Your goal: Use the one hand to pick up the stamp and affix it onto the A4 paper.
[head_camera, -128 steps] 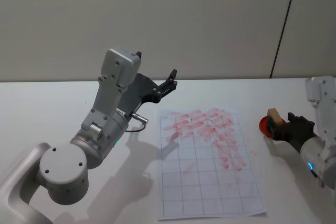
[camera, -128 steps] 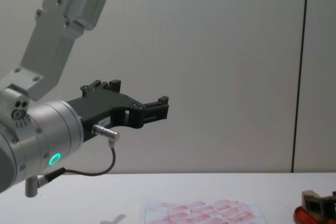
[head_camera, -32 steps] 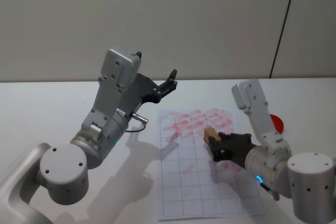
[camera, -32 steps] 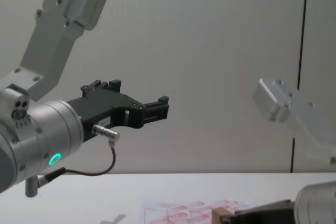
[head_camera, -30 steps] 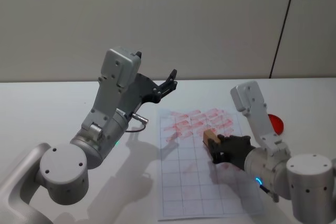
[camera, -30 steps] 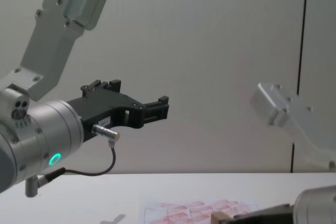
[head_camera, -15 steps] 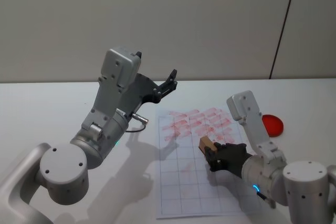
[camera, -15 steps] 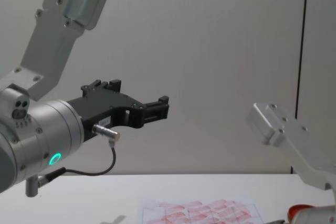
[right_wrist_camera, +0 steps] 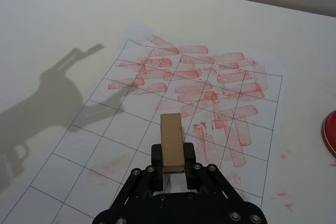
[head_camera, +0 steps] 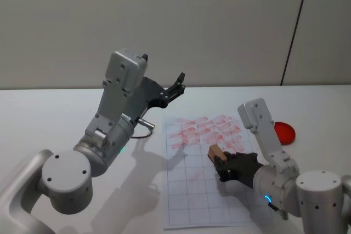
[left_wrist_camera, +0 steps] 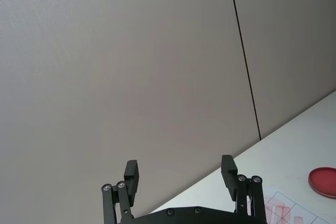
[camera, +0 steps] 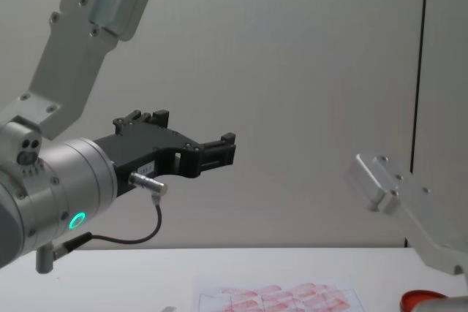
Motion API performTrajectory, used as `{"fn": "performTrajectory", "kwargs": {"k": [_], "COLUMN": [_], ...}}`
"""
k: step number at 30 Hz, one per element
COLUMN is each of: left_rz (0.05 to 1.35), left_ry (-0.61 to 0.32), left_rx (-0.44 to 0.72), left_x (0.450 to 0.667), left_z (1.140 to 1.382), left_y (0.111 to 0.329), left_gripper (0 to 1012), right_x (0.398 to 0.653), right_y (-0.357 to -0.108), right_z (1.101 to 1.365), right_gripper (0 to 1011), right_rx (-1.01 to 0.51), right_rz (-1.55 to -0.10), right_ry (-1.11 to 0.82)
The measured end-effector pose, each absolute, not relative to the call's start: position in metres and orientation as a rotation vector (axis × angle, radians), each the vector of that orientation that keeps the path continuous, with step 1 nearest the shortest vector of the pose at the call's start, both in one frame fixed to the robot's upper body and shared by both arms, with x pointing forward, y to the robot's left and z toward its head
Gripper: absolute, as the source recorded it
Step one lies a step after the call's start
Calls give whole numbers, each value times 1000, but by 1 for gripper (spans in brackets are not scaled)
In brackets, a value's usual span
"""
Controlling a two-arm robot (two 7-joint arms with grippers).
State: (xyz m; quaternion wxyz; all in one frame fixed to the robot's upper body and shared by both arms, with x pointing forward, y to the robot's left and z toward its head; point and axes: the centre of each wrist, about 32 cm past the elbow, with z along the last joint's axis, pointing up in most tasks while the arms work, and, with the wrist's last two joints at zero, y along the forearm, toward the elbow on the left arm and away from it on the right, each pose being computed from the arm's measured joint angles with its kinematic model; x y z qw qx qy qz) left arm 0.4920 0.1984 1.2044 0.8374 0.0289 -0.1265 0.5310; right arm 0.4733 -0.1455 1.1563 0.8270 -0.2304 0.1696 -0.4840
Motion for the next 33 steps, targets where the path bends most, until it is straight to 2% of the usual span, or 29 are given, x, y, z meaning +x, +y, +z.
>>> {"fn": "performTrajectory", "kwargs": {"k": [15, 33], "left_rz": [1124, 1124], "left_ry": [-268, -268], "left_rx": [61, 61], "left_x": [492, 492], "left_z": [1204, 1204], "left_y": [198, 198], "left_gripper": [1001, 1001], "right_x": [472, 474], "right_y": [-146, -160], "right_z": [1163, 1226], "right_gripper": [214, 214], "right_rx": [-448, -244], "right_rz": [-1033, -1148], "right_ry": [341, 228]}}
